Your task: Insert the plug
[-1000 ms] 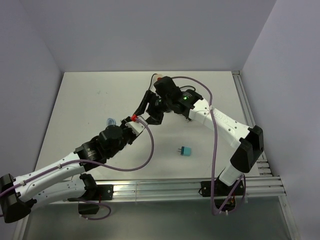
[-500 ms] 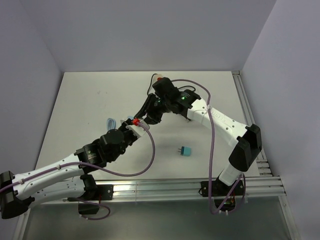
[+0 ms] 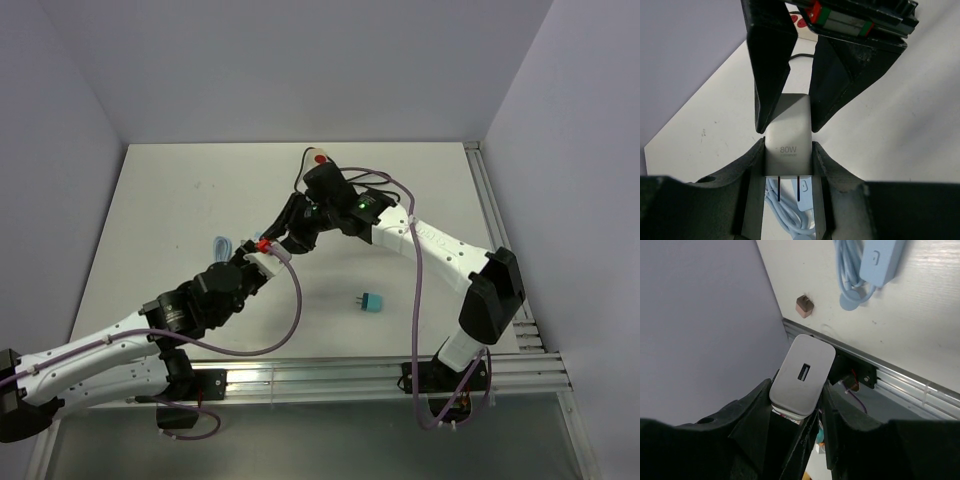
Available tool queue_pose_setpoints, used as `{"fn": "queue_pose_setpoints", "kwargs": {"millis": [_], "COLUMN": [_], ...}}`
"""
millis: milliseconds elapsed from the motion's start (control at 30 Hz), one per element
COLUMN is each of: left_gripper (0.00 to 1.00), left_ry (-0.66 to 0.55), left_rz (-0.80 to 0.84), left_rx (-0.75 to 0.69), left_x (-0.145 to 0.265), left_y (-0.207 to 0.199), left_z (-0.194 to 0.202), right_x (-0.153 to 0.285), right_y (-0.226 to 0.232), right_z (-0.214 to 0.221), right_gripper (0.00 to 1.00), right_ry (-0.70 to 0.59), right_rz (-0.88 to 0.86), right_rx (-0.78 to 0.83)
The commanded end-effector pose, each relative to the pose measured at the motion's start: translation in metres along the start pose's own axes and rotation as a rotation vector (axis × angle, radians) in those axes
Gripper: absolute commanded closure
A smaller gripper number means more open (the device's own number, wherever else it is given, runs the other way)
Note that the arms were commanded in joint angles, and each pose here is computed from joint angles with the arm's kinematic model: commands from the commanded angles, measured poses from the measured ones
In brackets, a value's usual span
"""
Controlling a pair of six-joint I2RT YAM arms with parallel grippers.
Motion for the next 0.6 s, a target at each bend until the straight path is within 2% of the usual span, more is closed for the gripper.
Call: {"fn": "queue_pose_setpoints", "kwargs": {"millis": [0,33,200,333,433,567], "left_gripper": [0.72,0.66,0.53,0.34,0.29,0.3], "left_ry": [-0.187,-0.19,-0.224,-0.252,-0.276,-0.275], "left_rz": [-0.059,-0.068,-0.075,-0.035,-0.033,-0.099], "left_rx": [0.204,0.228,0.378,0.449,0.485,0.558], "left_x": [0.016,0.017,0.029,0.035,0.041,0.048], "left_y": [0.021,0.024,0.033,0.033,0.037,0.049], "left_z": [-0.042,-0.043,-0.057,-0.066,-0.071,-0.068], "right_x": [0.013,0.015,0.017,0.018,0.019,0.021], "right_y": [0.019,0.02,0.015,0.01,0.007,0.007], "right_z": [0.007,0.008,0.008,0.012,0.012,0.015], "right_gripper": [1.0,1.0,1.0,1.0,1.0,1.0], "right_ry": [-0.007,-0.013,-0.049,-0.052,-0.055,-0.071], "right_rz": [-0.126,-0.152,-0.203,-0.281,-0.31,-0.355], "right_rx": [0.112,0.131,0.168,0.193,0.213,0.254]}}
Point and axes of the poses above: each gripper's point midway between its finger pads, its own x axis back along the fingers, its own y axis along the line the jaws close on, z = x × y, the point moved 5 cm from there along x, back along the fingers, and after that the axes turned 6 degrees about -x, right-handed, at the moved point
